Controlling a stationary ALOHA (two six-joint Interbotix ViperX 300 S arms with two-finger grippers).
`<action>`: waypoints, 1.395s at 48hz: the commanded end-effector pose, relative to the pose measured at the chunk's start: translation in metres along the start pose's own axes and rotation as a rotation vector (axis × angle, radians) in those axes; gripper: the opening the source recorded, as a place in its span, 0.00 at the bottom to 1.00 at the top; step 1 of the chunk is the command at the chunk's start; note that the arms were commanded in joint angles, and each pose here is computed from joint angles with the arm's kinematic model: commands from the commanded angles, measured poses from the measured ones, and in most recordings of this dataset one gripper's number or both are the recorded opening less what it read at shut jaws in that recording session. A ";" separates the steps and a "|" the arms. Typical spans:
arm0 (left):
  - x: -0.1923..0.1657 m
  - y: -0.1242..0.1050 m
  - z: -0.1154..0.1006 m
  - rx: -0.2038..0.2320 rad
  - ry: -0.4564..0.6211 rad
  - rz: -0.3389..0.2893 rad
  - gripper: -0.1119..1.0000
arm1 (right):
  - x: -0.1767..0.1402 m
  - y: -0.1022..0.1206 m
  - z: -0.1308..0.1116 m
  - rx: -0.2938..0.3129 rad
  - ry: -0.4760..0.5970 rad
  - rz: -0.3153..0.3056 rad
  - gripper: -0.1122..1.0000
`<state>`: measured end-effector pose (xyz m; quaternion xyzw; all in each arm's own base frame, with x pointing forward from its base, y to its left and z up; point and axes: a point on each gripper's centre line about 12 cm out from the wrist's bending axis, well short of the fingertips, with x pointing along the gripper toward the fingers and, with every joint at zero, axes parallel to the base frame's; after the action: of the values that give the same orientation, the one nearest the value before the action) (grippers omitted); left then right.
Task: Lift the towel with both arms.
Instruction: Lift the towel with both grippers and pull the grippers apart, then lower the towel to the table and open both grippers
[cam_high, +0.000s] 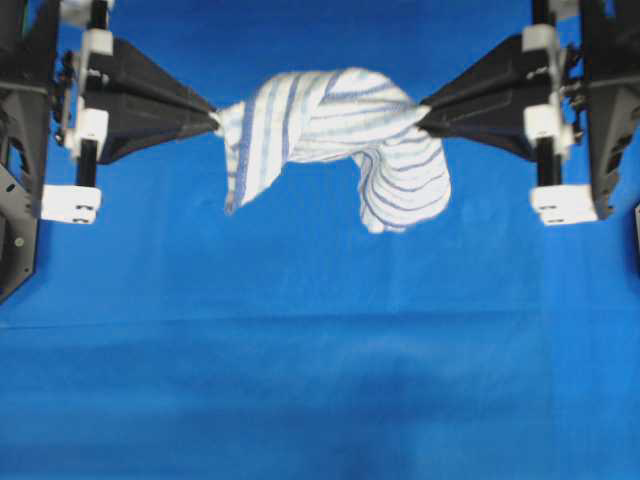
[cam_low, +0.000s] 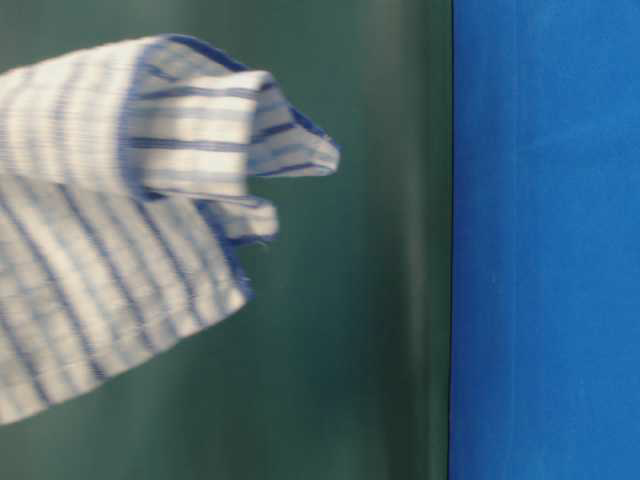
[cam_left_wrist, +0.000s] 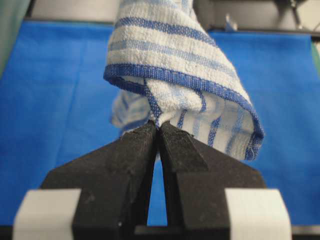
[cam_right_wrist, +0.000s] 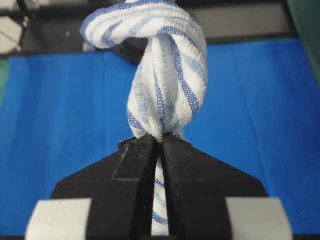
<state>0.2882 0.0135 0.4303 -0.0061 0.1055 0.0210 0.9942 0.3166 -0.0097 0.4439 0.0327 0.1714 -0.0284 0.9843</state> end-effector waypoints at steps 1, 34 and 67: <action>-0.006 -0.001 0.016 0.002 -0.041 -0.001 0.12 | -0.012 0.001 0.016 -0.005 -0.046 0.003 0.14; -0.002 0.000 0.005 -0.003 -0.015 0.000 0.60 | -0.001 -0.001 0.006 -0.013 0.006 -0.013 0.41; 0.042 -0.015 -0.059 0.012 0.063 -0.046 0.92 | 0.029 -0.001 -0.062 -0.031 0.177 -0.017 0.68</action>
<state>0.3108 -0.0007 0.3715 -0.0038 0.1391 -0.0022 0.9903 0.3233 -0.0085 0.3864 0.0169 0.2548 -0.0329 0.9663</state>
